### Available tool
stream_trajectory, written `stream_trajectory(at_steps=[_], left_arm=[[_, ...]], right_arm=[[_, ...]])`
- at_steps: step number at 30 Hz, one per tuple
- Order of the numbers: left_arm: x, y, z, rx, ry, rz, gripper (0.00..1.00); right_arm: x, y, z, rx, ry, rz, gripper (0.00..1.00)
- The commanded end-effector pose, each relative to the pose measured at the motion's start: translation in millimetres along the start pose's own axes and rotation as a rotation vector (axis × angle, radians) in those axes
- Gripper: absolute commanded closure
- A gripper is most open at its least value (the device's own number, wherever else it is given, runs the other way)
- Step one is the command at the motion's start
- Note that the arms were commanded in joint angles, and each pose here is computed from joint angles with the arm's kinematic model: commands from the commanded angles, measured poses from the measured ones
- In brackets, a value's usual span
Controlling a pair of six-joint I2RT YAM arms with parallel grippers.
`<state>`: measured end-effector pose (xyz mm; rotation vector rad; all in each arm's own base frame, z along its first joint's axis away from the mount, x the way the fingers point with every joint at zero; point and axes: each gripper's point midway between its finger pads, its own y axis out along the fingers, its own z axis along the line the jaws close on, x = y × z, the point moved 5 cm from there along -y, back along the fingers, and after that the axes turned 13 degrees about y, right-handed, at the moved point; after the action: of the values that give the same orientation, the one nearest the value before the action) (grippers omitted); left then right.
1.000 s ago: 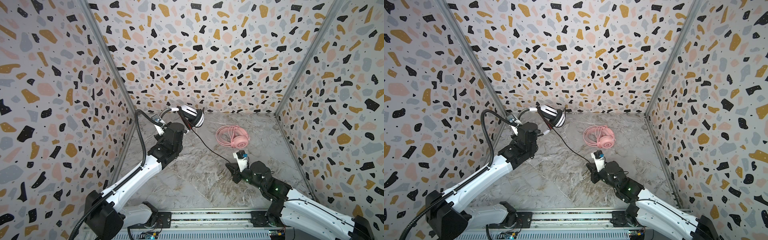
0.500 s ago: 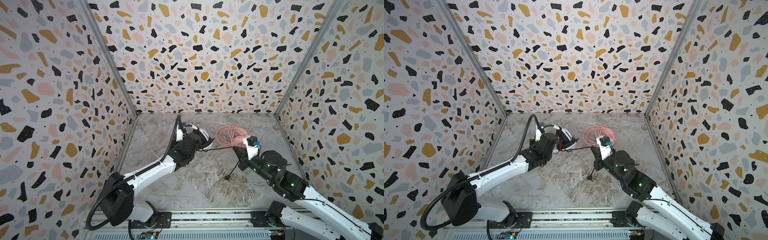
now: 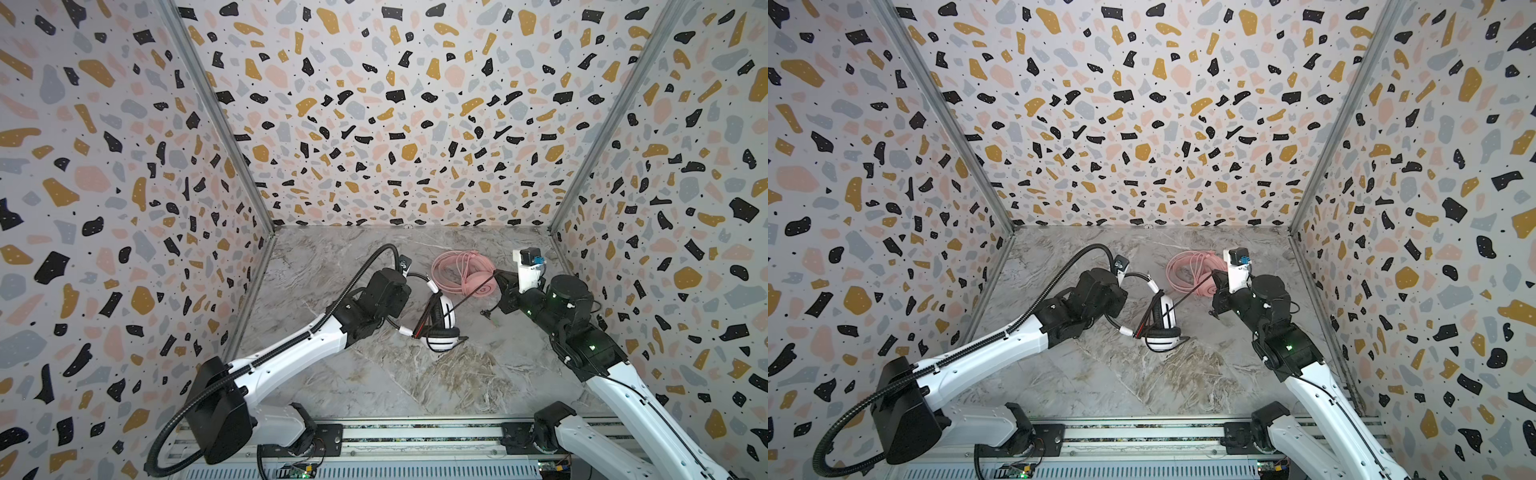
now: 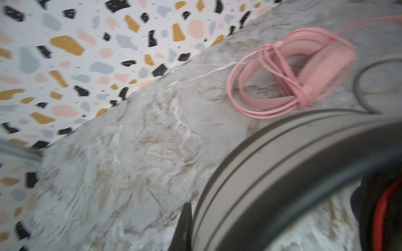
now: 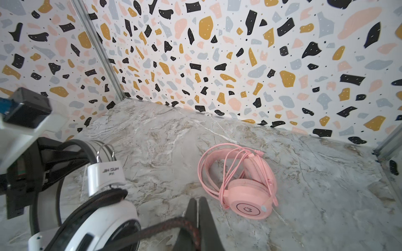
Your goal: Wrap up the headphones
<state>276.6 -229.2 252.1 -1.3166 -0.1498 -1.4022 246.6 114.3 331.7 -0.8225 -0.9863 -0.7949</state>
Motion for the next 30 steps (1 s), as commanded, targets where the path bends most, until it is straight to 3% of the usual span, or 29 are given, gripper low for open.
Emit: stream_trajectory(at_steps=[1, 6, 13, 18, 25, 30], left_arm=[[-10, -20, -42, -0.361, 0.133, -0.017, 1.00], [4, -41, -61, -0.552, 0.094, -0.155, 1.00], [44, -88, -53, -0.624, 0.031, -0.425, 1.00], [67, -115, -39, -0.605, -0.045, -0.570, 1.00], [96, -145, -32, -0.679, -0.141, -0.732, 1.00], [107, -159, -23, -0.659, -0.146, -0.757, 1.00]], right_arm=[[26, 1, -4, 0.027, 0.035, -0.112, 0.95], [1, 23, -8, 0.081, 0.070, -0.014, 0.95], [-63, 37, -10, 0.196, 0.169, 0.131, 0.95], [-91, 39, 1, 0.318, 0.210, 0.201, 0.93], [-123, 53, 18, 0.449, 0.232, 0.267, 0.84], [-139, 68, 26, 0.497, 0.263, 0.281, 0.83]])
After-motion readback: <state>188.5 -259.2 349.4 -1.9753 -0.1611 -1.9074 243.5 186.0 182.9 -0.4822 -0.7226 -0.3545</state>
